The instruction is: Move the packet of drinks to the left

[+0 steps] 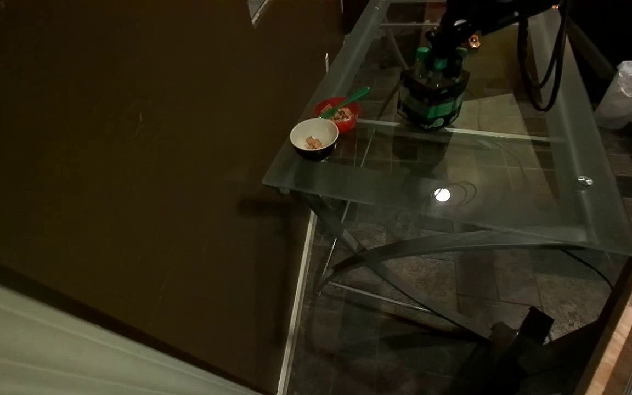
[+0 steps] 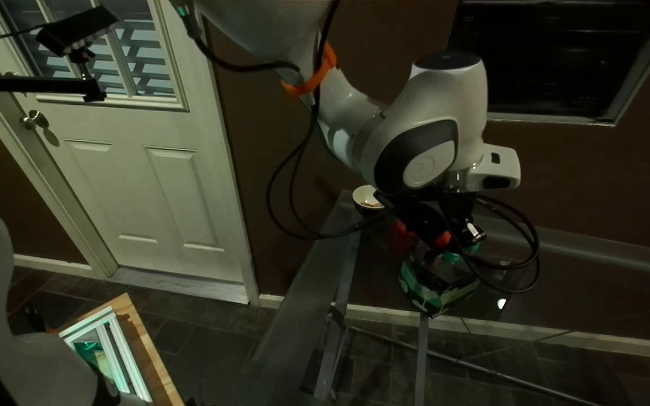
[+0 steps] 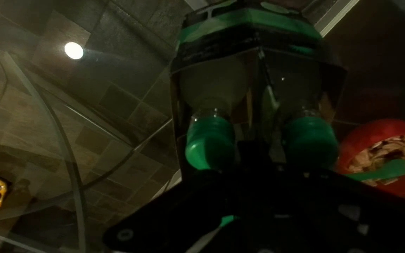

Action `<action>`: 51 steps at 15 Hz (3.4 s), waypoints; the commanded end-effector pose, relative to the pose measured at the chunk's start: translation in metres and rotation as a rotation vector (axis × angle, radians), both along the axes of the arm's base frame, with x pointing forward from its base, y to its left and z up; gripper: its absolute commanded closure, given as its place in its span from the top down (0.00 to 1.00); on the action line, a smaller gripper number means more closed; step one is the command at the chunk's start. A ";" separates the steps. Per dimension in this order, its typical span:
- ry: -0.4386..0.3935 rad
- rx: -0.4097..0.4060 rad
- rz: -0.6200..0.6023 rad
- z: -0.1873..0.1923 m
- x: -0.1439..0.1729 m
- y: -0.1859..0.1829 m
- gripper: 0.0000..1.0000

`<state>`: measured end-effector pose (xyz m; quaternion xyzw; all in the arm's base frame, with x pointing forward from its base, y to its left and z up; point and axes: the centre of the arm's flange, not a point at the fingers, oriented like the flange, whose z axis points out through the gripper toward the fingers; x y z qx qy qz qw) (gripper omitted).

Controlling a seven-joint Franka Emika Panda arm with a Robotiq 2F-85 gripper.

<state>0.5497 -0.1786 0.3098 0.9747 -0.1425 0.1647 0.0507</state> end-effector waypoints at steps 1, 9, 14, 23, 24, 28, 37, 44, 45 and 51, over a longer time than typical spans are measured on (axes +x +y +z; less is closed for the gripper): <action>-0.052 -0.005 0.132 0.023 -0.019 0.016 0.01; -0.049 0.012 0.346 0.017 -0.030 0.043 0.01; -0.037 0.029 0.451 0.010 -0.033 0.043 0.01; -0.001 0.048 0.532 0.012 -0.038 0.034 0.35; -0.004 0.050 0.524 0.017 -0.038 0.033 0.41; -0.018 0.076 0.452 0.051 -0.044 0.030 0.70; 0.133 0.158 -0.024 0.102 -0.067 0.029 1.00; 0.119 0.211 -0.211 0.119 -0.072 0.092 1.00; 0.110 0.205 -0.230 0.122 -0.071 0.100 1.00; 0.096 0.175 -0.251 0.121 -0.059 0.101 1.00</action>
